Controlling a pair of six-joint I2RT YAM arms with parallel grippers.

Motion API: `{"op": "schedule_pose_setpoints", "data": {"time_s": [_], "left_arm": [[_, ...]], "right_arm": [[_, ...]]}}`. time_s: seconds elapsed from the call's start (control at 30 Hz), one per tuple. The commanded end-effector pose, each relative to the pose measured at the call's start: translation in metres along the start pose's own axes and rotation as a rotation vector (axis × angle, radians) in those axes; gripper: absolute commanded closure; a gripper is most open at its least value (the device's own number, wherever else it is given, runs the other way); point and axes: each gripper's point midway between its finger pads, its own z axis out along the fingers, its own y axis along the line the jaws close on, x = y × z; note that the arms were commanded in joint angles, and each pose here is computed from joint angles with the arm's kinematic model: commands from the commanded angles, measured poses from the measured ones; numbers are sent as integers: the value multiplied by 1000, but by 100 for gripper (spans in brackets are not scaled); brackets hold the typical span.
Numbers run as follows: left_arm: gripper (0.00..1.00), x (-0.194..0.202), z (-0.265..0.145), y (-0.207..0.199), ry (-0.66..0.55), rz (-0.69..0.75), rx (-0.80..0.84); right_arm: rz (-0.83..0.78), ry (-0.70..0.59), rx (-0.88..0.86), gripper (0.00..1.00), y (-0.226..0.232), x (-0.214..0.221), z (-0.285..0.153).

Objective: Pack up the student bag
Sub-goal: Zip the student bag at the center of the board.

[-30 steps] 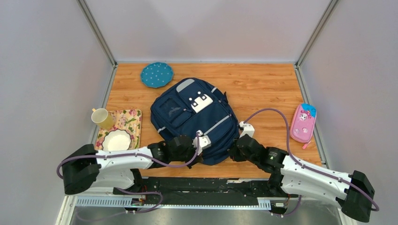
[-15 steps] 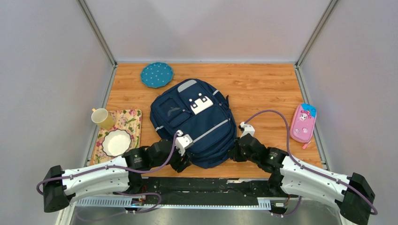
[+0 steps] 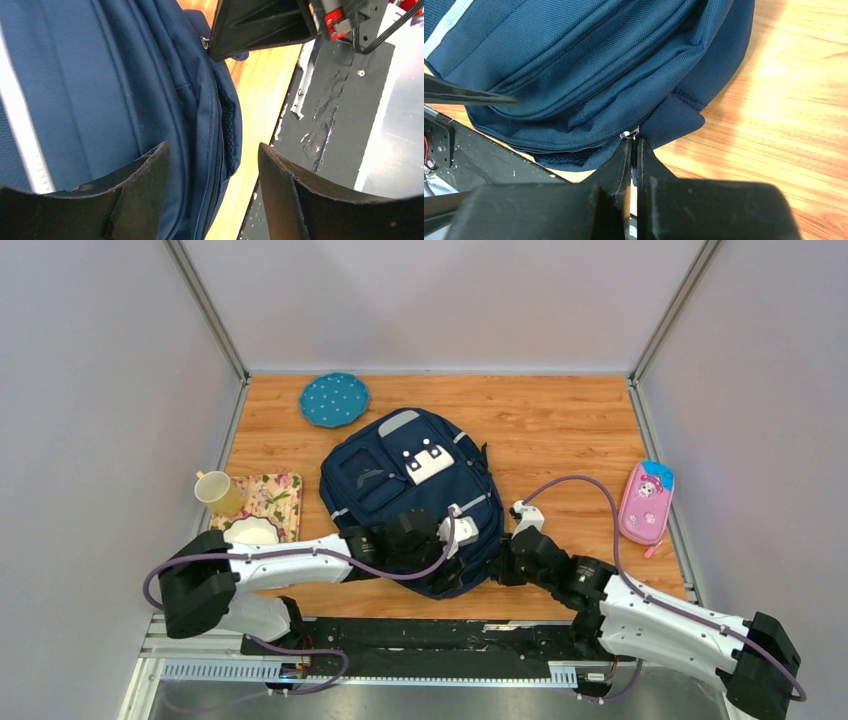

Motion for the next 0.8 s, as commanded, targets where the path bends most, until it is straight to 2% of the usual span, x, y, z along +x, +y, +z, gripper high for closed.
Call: {"op": "schedule_pose_setpoints", "data": {"time_s": [0.0, 0.17, 0.27, 0.3, 0.37, 0.4, 0.47, 0.57, 0.6, 0.63, 0.7, 0.77], "left_arm": [[28, -25, 15, -14, -71, 62, 80], [28, -9, 37, -12, -13, 57, 61], [52, 3, 47, -8, 40, 43, 32], [66, 8, 49, -8, 62, 38, 29], [80, 16, 49, -6, 90, 30, 13], [90, 18, 47, -9, 91, 31, 17], [99, 42, 40, -9, 148, 21, 10], [100, 75, 23, -10, 204, 8, -9], [100, 75, 15, -12, 186, 1, -9], [100, 95, 8, -9, 218, -6, -24], [100, 101, -8, -6, 204, -23, -47], [100, 126, -22, 1, 245, -37, -93]], "right_arm": [[-14, 31, -3, 100, -4, 10, -4], [-11, 29, -16, 100, -3, 10, -6], [-7, 22, -9, 100, -4, 9, -6], [-5, 18, -1, 100, -6, 8, -6], [-1, 13, 37, 100, -13, 8, -6], [6, 9, 55, 100, -16, 9, -5], [7, 3, 97, 100, -24, 9, -4], [16, -15, 143, 100, -33, 5, -4], [20, -21, 152, 100, -34, 4, -4], [30, -31, 160, 100, -36, 2, -4], [36, -46, 179, 100, -39, 0, -3], [42, -64, 197, 100, -43, -4, -3]]}}
